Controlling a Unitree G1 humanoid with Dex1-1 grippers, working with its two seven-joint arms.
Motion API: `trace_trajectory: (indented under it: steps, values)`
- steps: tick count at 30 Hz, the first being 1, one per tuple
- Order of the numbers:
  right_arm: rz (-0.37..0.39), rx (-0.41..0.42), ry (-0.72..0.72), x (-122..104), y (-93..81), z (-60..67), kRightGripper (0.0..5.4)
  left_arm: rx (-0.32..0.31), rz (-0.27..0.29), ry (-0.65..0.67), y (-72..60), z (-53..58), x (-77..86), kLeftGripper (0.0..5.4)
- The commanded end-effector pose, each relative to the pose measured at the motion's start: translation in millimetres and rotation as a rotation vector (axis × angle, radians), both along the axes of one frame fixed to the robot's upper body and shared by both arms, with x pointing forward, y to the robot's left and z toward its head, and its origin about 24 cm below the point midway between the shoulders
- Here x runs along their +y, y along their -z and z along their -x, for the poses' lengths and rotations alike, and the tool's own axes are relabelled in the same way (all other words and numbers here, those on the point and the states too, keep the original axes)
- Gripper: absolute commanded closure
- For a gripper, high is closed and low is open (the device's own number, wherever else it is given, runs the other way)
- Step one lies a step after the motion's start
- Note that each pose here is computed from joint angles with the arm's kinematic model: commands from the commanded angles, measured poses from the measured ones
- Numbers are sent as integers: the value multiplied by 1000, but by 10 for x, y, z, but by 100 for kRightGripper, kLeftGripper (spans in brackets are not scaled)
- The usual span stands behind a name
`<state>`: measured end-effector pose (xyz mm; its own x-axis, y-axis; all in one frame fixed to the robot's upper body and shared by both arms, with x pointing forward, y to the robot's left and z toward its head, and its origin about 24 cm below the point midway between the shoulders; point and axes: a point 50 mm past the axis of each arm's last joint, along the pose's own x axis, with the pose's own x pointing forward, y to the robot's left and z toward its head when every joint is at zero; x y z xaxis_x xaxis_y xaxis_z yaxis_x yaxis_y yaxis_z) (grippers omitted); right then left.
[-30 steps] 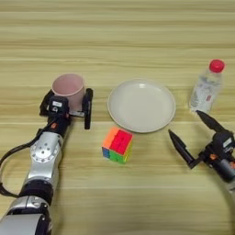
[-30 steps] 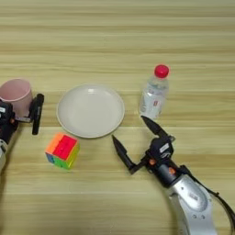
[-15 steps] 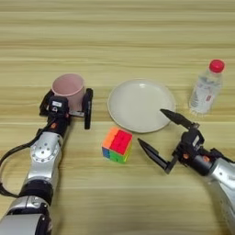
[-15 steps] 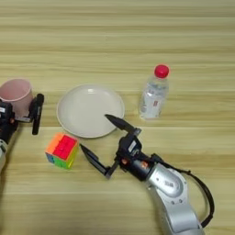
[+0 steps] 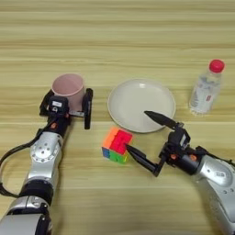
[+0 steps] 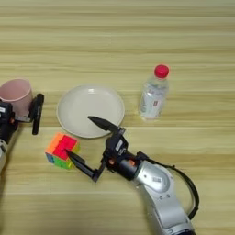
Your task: Move the objects on the table
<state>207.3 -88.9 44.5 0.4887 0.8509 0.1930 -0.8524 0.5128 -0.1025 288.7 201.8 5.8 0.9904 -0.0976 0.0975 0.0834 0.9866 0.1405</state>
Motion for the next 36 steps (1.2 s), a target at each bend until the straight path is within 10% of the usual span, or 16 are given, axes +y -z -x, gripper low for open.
trace_trajectory:
  steps: [1, 30, 36]
  values:
    - [19, 16, -37, 92, 30, -11, 4, 3, -7, 4, -6, 4, 5, 0]
    - [100, 82, -80, 363, 272, -45, 4, 5, -4, -8, 10, 43, 15, 0]
    - [104, 101, -78, 401, 320, -64, 102, 6, -3, -11, 14, 43, 20, 0]
